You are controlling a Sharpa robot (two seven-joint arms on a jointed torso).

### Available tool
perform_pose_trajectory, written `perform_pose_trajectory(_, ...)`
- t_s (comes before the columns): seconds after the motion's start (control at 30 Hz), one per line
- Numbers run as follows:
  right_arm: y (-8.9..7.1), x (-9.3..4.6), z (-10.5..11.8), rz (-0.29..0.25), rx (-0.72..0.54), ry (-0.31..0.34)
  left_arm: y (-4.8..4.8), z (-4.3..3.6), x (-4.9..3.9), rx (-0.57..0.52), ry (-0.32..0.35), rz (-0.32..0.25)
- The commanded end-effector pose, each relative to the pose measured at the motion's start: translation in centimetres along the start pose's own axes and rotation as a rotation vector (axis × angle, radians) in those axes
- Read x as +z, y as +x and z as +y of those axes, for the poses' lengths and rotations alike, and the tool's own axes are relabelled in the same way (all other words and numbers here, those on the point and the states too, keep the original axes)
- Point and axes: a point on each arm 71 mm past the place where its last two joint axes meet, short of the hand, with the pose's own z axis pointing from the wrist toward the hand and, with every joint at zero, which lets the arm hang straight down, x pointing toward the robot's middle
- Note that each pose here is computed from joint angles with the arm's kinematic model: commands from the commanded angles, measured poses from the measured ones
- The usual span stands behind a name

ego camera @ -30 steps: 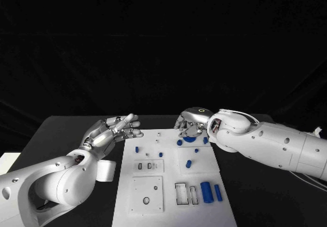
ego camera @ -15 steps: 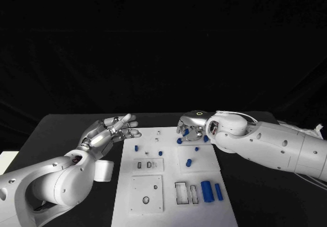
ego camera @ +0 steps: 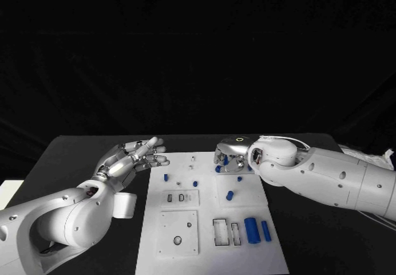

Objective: Assemble the parts on the task board

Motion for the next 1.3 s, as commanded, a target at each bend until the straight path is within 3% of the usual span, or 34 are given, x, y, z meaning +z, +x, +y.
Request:
perform_pose_trajectory(0.03,0.1,0.1,0.3,0.014,-0.025,-0.013,0.07,-0.08,0.0,-0.006,-0.002,0.006)
perform_pose_trajectory(0.9,0.9,0.5,0.2,0.071,-0.022,-0.007,-0.07,-0.03,0.01,-0.003,-0.011,0.002)
perform_pose_trajectory(1.03,0.8,0.5,0.3,0.036,-0.018,-0.016,-0.11,-0.02,0.01,-0.003,-0.013,0.001)
perform_pose_trajectory(1.3,-0.6,0.2,0.9,-0.101,0.021,-0.034,-0.23,0.0,0.03,-0.002,-0.015,-0.002)
